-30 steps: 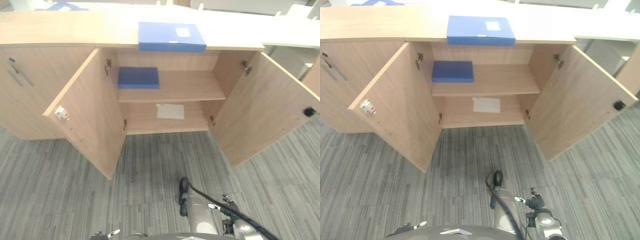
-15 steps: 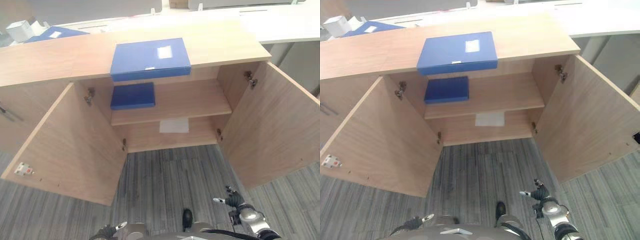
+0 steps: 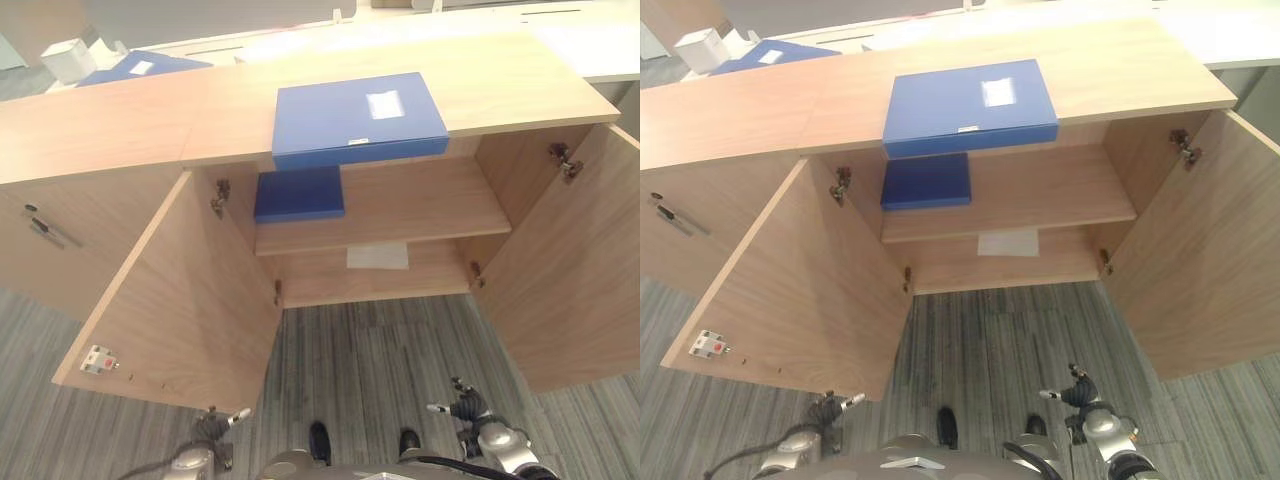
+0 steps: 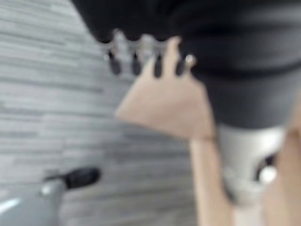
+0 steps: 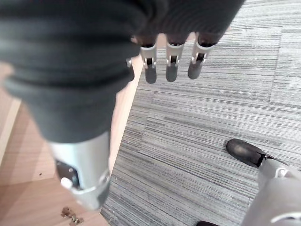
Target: Put the empty folder in the office cabinet
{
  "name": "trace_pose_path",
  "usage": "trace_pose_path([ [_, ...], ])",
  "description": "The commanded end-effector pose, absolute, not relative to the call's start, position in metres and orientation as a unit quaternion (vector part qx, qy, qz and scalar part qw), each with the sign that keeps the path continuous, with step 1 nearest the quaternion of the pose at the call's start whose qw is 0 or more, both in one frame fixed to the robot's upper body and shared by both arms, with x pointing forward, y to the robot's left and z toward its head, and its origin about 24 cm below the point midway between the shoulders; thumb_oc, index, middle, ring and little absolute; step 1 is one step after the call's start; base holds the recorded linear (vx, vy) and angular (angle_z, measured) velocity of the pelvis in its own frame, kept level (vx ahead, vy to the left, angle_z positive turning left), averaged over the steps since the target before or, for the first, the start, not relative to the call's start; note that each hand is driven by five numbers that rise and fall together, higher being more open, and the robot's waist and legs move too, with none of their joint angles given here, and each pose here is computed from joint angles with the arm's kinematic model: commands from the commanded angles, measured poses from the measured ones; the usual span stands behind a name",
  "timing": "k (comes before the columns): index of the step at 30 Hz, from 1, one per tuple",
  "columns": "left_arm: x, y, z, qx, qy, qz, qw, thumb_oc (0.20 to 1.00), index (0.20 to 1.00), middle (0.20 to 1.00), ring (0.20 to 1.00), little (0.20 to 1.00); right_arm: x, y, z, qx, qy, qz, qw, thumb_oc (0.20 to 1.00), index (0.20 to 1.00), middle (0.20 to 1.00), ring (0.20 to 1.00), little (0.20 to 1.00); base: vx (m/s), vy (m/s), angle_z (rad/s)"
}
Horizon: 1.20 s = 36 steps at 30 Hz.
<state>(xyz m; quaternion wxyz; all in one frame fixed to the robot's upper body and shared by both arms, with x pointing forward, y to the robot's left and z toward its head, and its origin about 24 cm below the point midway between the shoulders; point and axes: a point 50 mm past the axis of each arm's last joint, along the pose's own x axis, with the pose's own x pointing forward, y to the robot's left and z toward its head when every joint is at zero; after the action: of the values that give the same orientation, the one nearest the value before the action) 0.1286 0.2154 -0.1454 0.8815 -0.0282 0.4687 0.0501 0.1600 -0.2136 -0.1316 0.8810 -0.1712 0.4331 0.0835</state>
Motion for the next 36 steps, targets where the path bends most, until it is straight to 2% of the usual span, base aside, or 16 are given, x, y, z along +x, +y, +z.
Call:
trace_pose_path([
  [1, 0.131, 0.233, -0.142, -0.009, 0.461, 0.073, 0.884, 1.000, 1.000, 1.000, 1.000, 1.000, 0.189, -0.208, -0.116, -0.215, 0.372, 0.092, 0.898, 1.000, 1.000, 1.000, 1.000, 1.000, 0.07, -0.109, -0.27],
  [7, 0.110, 0.239, -0.148, 0.002, 0.487, 0.077, 0.870, 1.000, 1.000, 1.000, 1.000, 1.000, 0.188, -0.203, -0.117, -0.234, 0.354, 0.101, 0.900, 1.000, 1.000, 1.000, 1.000, 1.000, 0.13, -0.233, -0.19],
  [13, 0.111, 0.230, -0.150, 0.019, 0.474, 0.084, 0.876, 1.000, 1.000, 1.000, 1.000, 1.000, 0.182, -0.208, -0.118, -0.222, 0.360, 0.099, 0.901, 1.000, 1.000, 1.000, 1.000, 1.000, 0.21, -0.293, 0.14],
  [19, 0.138, 0.230, -0.136, 0.032, 0.408, 0.100, 0.907, 1.000, 1.000, 1.000, 1.000, 1.000, 0.174, -0.218, -0.119, -0.225, 0.384, 0.107, 0.889, 1.000, 1.000, 1.000, 1.000, 1.000, 0.12, -0.137, 0.14],
  [22, 0.164, 0.236, -0.119, 0.057, 0.350, 0.116, 0.928, 1.000, 1.000, 1.000, 1.000, 1.000, 0.173, -0.226, -0.117, -0.231, 0.391, 0.107, 0.885, 1.000, 1.000, 1.000, 1.000, 1.000, 0.03, 0.008, 0.30],
  [30, 0.182, 0.244, -0.100, 0.153, 0.294, 0.129, 0.935, 1.000, 1.000, 1.000, 1.000, 1.000, 0.176, -0.226, -0.116, -0.241, 0.390, 0.110, 0.882, 1.000, 1.000, 1.000, 1.000, 1.000, 0.04, 0.161, 0.06],
  [32, 0.199, 0.253, -0.075, 0.317, 0.201, 0.122, 0.919, 1.000, 1.000, 1.000, 1.000, 1.000, 0.165, -0.224, -0.122, -0.252, 0.404, 0.098, 0.874, 1.000, 1.000, 1.000, 1.000, 1.000, 0.10, 0.334, -0.05],
  [36, 0.218, 0.264, -0.047, 0.383, 0.126, 0.157, 0.902, 1.000, 1.000, 1.000, 1.000, 1.000, 0.162, -0.221, -0.123, -0.259, 0.401, 0.112, 0.872, 1.000, 1.000, 1.000, 1.000, 1.000, 0.01, 0.094, -0.17],
])
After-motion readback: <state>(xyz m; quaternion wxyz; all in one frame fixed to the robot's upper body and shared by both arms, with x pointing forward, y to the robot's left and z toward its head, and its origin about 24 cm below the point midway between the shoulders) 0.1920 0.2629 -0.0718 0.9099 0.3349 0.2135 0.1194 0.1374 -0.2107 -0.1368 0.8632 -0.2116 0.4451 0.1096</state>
